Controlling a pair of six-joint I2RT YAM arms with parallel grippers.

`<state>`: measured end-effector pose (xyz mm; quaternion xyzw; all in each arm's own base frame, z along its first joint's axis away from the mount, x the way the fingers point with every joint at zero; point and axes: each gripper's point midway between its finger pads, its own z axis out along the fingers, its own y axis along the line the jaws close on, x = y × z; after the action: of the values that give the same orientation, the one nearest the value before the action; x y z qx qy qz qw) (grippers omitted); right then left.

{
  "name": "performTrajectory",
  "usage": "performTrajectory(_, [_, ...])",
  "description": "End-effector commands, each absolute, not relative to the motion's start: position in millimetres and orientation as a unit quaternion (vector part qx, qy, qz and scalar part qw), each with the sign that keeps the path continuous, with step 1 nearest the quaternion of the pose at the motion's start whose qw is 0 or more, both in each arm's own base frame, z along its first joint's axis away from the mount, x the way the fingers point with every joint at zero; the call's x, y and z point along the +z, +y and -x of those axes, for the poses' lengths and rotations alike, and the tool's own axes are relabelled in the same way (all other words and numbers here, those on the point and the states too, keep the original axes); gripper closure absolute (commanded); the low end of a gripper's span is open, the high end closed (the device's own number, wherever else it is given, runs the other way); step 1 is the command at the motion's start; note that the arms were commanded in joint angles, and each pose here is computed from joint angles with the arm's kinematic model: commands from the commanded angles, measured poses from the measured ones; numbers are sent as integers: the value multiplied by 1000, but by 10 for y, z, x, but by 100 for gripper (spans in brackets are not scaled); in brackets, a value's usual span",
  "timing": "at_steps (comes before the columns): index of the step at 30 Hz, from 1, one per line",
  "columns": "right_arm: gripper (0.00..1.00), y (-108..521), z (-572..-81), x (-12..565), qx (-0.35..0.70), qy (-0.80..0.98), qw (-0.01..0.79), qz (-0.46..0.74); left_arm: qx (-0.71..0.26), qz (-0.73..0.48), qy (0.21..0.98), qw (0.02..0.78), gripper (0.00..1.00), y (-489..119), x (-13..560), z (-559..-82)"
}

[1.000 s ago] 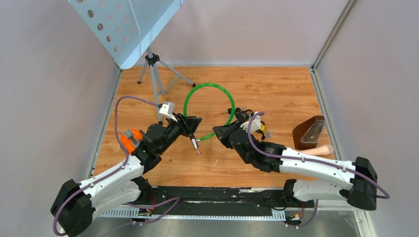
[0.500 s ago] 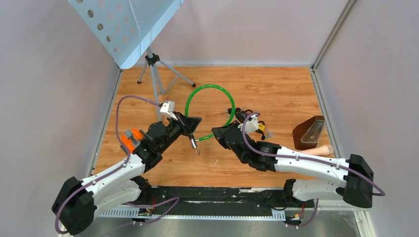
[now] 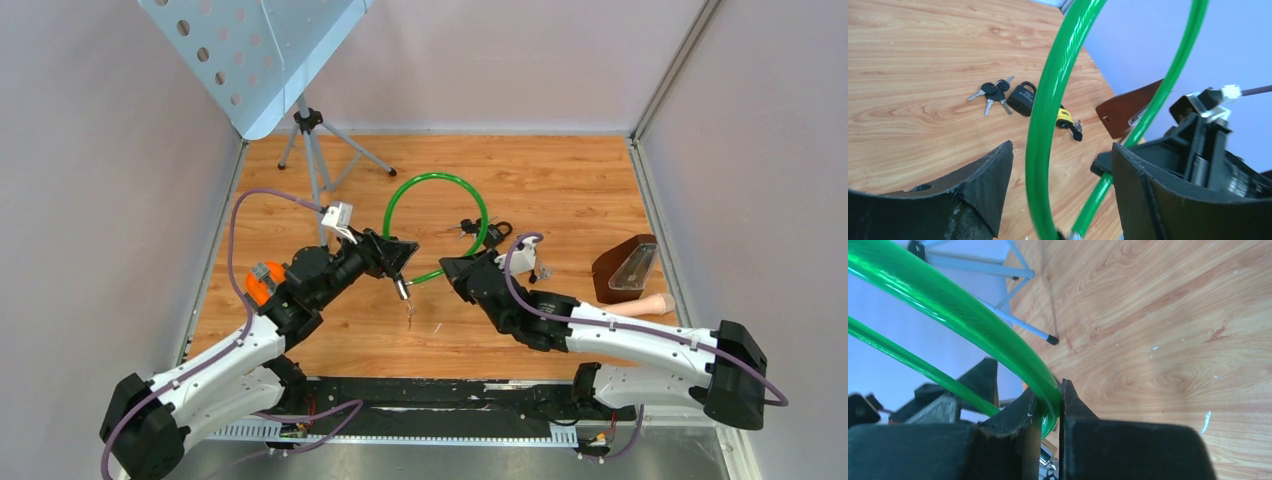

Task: Lock with the key
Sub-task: Lock the lock.

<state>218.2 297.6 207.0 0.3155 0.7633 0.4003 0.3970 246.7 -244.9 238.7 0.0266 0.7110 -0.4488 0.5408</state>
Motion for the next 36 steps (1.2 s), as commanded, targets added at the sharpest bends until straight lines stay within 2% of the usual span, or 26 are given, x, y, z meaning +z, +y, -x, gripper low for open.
performTrajectory(1, [100, 2832, -2336, 2452, 469, 689, 385, -397, -457, -25, 691, 559, 19, -2372, 2585, -2394])
performTrajectory(7, [100, 2779, -2366, 2508, 479, 679, 378, -409, -456, -20, 692, 559, 13, -2303, 2558, -2331])
performTrajectory(15, [100, 2818, -2374, 2505, 477, 683, 376, -405, -465, -8, 709, 530, 16, -2396, 2446, -2364])
performTrajectory(18, [100, 2839, -2379, 2518, 477, 685, 376, -403, -472, -7, 720, 509, 28, -2488, 2346, -2393])
performTrajectory(25, [100, 2857, -2389, 2492, 472, 689, 378, -399, -488, 1, 718, 496, 44, -2564, 2284, -2417])
performTrajectory(27, [100, 2858, -2400, 2493, 471, 689, 379, -399, -492, 1, 717, 494, 51, -2575, 2292, -2414])
performTrajectory(29, [100, 2876, -2404, 2487, 470, 691, 379, -398, -496, 1, 717, 489, 64, -2598, 2275, -2409])
performTrajectory(30, [100, 2883, -2408, 2485, 469, 692, 379, -397, -500, -1, 717, 486, 77, -2613, 2273, -2400])
performTrajectory(31, [100, 2896, -2409, 2480, 468, 694, 379, -395, -501, -1, 719, 482, 85, -2630, 2257, -2404])
performTrajectory(32, [100, 2909, -2411, 2490, 467, 696, 381, -391, -502, -4, 721, 478, 97, -2645, 2249, -2397])
performTrajectory(36, [100, 2975, -2401, 2496, 469, 703, 374, -383, -506, -13, 722, 471, 100, -2690, 2233, -2393])
